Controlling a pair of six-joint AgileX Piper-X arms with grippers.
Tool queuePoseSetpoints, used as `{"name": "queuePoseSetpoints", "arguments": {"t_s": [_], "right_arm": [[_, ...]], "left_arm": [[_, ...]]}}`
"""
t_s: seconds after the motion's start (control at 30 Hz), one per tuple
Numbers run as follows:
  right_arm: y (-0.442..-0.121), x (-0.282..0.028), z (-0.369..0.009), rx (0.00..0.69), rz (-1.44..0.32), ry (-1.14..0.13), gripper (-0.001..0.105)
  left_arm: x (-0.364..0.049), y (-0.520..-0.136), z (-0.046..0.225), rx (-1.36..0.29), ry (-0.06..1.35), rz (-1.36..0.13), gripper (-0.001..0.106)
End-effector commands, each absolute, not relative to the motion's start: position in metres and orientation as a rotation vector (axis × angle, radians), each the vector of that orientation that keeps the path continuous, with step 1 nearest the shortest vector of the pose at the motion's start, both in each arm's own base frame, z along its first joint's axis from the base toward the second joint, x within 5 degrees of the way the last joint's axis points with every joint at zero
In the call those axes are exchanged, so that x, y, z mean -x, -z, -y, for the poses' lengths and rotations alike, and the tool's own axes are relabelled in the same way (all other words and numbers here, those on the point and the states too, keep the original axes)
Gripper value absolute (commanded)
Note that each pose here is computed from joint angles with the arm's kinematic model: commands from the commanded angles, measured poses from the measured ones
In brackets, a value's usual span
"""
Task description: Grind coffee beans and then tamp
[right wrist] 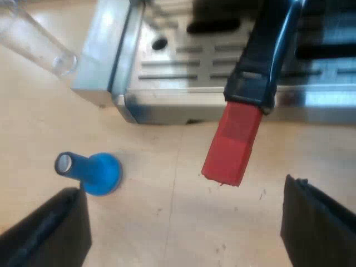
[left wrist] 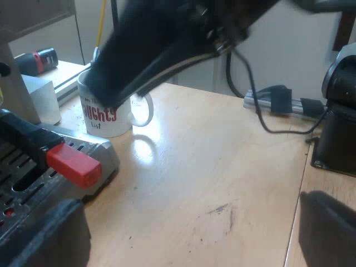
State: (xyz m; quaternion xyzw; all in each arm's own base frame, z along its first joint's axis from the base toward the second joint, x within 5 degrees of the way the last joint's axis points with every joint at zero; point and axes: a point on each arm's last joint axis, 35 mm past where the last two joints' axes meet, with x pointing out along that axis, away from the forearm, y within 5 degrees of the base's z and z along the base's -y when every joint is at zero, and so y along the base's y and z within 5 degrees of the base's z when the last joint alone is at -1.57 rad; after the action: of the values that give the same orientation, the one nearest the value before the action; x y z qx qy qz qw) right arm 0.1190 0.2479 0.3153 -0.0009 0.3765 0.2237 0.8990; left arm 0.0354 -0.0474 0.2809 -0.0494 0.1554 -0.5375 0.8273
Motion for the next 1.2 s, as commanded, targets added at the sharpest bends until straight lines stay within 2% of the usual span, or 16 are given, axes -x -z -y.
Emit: {"name": "queuePoseSetpoints", "arguments": {"t_s": [0.03, 0.17, 0.3, 0.53, 0.73, 0.9, 1.0, 1.2], "right_arm": [[-0.317, -0.130, -0.254, -0.022, -0.830, -0.464, 0.073], [-0.311, -0.140, -0.259, -0.015, -0.845, -0.432, 0.073], [-0.297, -0.152, -0.261, -0.045, -0.907, -0.382, 0.073], [-0.274, -0.173, -0.262, -0.020, -0.954, -0.300, 0.073], [-0.264, -0.190, -0.265, -0.061, -0.966, -0.308, 0.073], [-0.252, -0.195, -0.269, -0.050, -0.999, -0.305, 0.073], [-0.242, -0.197, -0.272, 0.005, -1.015, -0.319, 0.073], [-0.236, -0.200, -0.274, 0.037, -0.990, -0.310, 0.073]], "left_arm": [[-0.034, -0.285, 0.047, 0.114, 1.141, -0.312, 0.078], [-0.034, -0.285, 0.047, 0.114, 1.141, -0.312, 0.078], [-0.034, -0.285, 0.047, 0.114, 1.141, -0.312, 0.078], [-0.034, -0.285, 0.047, 0.114, 1.141, -0.312, 0.078], [-0.034, -0.285, 0.047, 0.114, 1.141, -0.312, 0.078], [-0.034, -0.285, 0.047, 0.114, 1.141, -0.312, 0.078], [-0.034, -0.285, 0.047, 0.114, 1.141, -0.312, 0.078], [-0.034, -0.285, 0.047, 0.114, 1.141, -0.312, 0.078]]}}
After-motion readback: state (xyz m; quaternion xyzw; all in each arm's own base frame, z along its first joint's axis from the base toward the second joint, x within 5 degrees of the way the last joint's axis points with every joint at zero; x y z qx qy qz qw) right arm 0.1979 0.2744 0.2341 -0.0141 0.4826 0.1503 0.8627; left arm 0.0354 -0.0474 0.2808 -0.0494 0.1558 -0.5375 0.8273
